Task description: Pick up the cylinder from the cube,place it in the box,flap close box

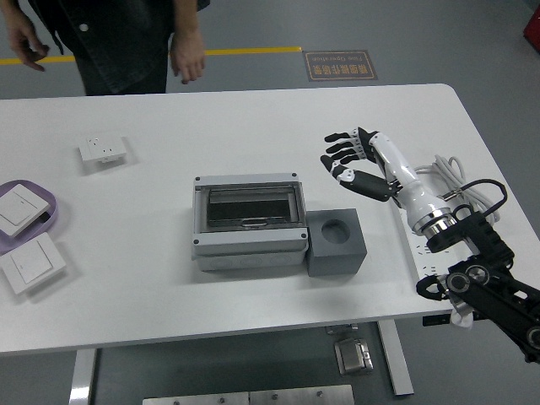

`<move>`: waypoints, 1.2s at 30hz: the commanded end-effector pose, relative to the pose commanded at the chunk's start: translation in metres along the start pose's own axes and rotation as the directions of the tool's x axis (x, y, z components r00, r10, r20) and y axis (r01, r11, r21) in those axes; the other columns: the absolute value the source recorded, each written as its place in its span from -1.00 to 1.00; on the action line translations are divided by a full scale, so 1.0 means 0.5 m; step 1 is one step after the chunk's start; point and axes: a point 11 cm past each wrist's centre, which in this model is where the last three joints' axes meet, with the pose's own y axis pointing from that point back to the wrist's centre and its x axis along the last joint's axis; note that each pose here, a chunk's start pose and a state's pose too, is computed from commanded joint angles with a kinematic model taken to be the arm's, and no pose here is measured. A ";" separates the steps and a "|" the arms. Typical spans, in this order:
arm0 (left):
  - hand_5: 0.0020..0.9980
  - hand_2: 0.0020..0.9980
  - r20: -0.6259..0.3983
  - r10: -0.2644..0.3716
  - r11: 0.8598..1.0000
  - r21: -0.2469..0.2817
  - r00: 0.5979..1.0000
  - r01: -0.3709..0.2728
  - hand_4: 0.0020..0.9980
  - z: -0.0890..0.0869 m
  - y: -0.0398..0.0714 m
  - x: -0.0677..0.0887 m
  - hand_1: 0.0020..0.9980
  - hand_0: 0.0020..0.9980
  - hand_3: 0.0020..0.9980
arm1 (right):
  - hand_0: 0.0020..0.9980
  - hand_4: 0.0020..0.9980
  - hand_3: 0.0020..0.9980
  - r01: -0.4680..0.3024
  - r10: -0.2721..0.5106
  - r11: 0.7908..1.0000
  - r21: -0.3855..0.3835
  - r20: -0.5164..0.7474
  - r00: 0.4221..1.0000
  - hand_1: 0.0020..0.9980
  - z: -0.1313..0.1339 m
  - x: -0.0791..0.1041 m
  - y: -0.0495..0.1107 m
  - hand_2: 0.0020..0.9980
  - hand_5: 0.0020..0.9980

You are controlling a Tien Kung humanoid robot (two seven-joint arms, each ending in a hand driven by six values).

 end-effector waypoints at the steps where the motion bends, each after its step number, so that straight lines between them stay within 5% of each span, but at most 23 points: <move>1: -0.46 0.29 0.000 -0.001 1.000 0.002 1.000 0.001 0.43 -0.002 0.000 -0.001 0.25 0.22 0.35 | 0.13 0.46 0.26 -0.028 0.029 1.000 -0.012 0.031 0.999 0.17 0.012 0.019 0.002 0.19 -0.24; 13: -0.46 0.29 -0.001 -0.006 1.000 0.002 1.000 0.006 0.43 -0.002 0.000 -0.006 0.25 0.22 0.35 | 0.19 0.48 0.26 -0.271 0.287 0.958 -0.095 0.247 0.926 0.20 0.067 0.187 0.011 0.20 -0.30; 36: -0.46 0.29 -0.002 0.007 1.000 0.006 1.000 -0.007 0.43 -0.004 -0.001 0.008 0.25 0.21 0.35 | 0.44 0.53 0.29 -0.393 0.386 0.919 -0.020 0.239 0.891 0.31 0.056 0.270 0.036 0.34 -0.39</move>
